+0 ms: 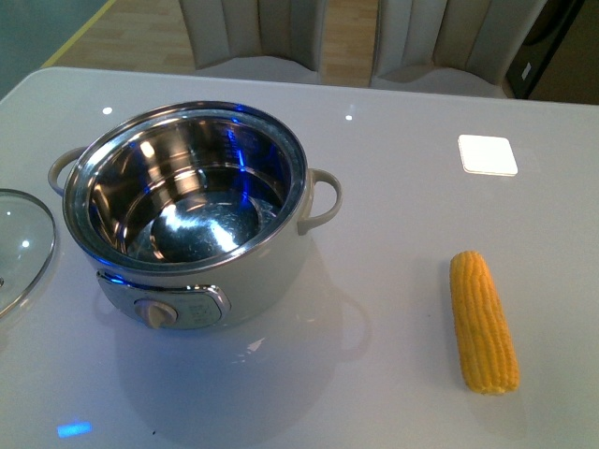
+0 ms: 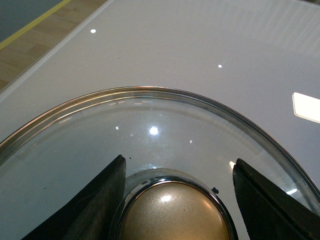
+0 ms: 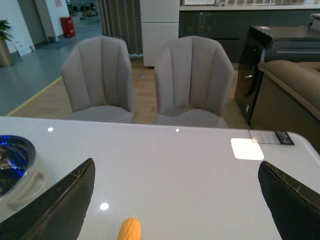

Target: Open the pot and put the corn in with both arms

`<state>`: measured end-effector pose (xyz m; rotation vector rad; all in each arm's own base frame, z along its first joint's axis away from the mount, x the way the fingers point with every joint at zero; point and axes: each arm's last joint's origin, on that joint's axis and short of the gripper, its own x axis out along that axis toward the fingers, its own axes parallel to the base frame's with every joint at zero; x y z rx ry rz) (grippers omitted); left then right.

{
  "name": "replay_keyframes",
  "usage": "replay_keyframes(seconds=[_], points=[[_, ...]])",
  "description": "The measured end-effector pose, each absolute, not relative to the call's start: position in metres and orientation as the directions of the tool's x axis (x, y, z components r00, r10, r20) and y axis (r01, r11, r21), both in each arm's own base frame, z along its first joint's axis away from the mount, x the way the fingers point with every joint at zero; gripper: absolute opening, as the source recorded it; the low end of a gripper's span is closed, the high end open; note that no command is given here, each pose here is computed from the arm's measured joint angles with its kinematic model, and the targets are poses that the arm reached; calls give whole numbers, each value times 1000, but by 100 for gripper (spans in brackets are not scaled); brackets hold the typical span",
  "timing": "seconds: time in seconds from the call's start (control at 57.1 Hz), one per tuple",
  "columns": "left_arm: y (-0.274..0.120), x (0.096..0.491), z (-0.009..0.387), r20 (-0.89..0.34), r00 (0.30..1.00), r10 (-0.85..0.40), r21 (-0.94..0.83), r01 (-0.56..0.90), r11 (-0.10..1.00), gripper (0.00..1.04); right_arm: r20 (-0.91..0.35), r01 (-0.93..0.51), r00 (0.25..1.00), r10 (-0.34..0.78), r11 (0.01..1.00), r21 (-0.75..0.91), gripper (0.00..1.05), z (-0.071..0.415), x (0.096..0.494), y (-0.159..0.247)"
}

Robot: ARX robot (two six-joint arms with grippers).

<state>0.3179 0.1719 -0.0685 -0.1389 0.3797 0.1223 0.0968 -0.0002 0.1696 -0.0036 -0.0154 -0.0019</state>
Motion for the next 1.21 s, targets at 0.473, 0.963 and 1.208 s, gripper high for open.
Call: replay_keyframes(seconds=[0.473, 0.963, 1.208], points=[[174, 324, -33, -321, 939, 126, -122, -173, 977, 98, 15, 2, 1000, -2, 1000, -4, 96, 170, 97, 0], [144, 277, 80, -190, 980, 59, -70, -74, 995, 98, 15, 2, 1000, -2, 1000, -4, 96, 170, 97, 0], [112, 239, 121, -150, 988, 35, -38, -41, 998, 98, 15, 2, 1000, -2, 1000, -4, 96, 170, 97, 0]])
